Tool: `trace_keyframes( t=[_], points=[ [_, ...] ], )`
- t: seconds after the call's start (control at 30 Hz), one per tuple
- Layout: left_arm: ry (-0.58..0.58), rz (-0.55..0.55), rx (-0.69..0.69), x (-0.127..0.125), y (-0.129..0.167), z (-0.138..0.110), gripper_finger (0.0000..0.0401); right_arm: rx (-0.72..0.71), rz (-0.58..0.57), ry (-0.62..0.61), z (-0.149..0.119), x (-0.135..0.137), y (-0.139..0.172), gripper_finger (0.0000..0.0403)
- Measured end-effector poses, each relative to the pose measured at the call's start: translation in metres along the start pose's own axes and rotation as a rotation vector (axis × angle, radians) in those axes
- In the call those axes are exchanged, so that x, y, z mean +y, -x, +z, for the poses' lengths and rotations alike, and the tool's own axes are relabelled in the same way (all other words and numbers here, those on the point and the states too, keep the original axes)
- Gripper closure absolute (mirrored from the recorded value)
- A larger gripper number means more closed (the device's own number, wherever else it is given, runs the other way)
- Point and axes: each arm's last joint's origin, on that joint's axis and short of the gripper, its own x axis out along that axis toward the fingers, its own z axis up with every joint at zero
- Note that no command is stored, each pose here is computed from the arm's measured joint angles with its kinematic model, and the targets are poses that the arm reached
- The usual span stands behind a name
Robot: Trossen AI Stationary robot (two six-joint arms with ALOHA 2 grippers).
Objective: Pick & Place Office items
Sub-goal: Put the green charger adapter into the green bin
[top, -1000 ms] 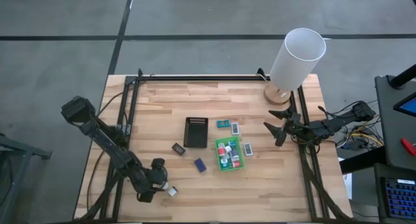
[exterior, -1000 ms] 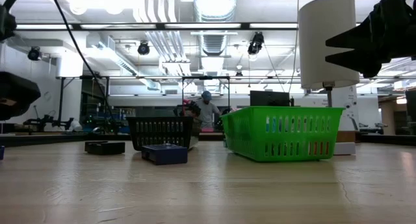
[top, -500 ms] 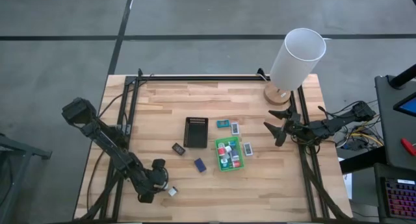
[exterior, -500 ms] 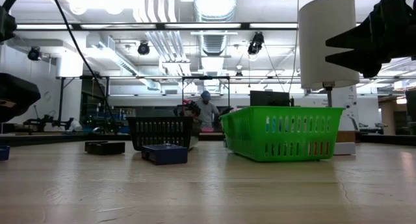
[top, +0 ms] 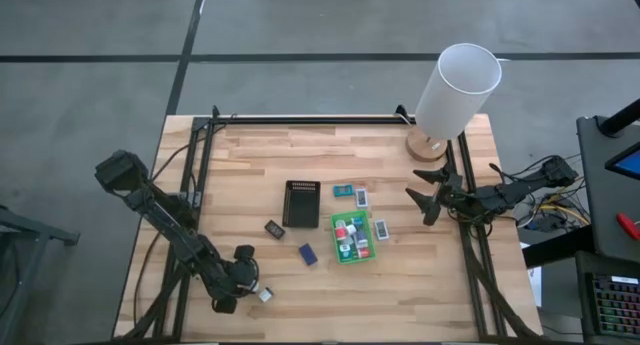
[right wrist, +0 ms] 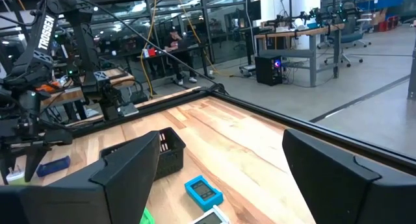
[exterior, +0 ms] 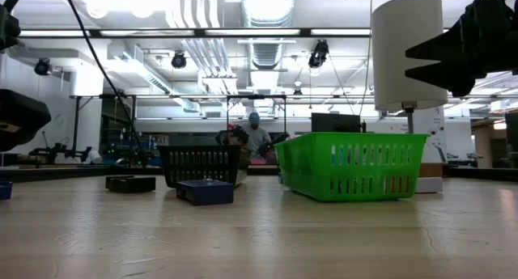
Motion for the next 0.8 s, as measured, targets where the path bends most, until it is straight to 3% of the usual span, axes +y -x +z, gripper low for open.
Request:
trace_keyframes(
  t=[0.27, 0.5, 0.8],
  points=[
    [-0.034, 0.006, -0.004, -0.002, 0.006, 0.007, 0.0263, 0.0, 0.0, 0.0, 0.0, 0.0, 0.0, 0.008],
    [-0.039, 0.04, 0.001, -0.001, 0.013, 0.023, 0.0245, 0.0, 0.0, -0.001, 0.0, 0.0, 0.0, 0.0076],
    [-0.073, 0.09, 0.008, 0.006, 0.017, 0.046, 0.0257, 0.0, 0.0, 0.0, 0.0, 0.0, 0.0, 0.0085]
  ],
)
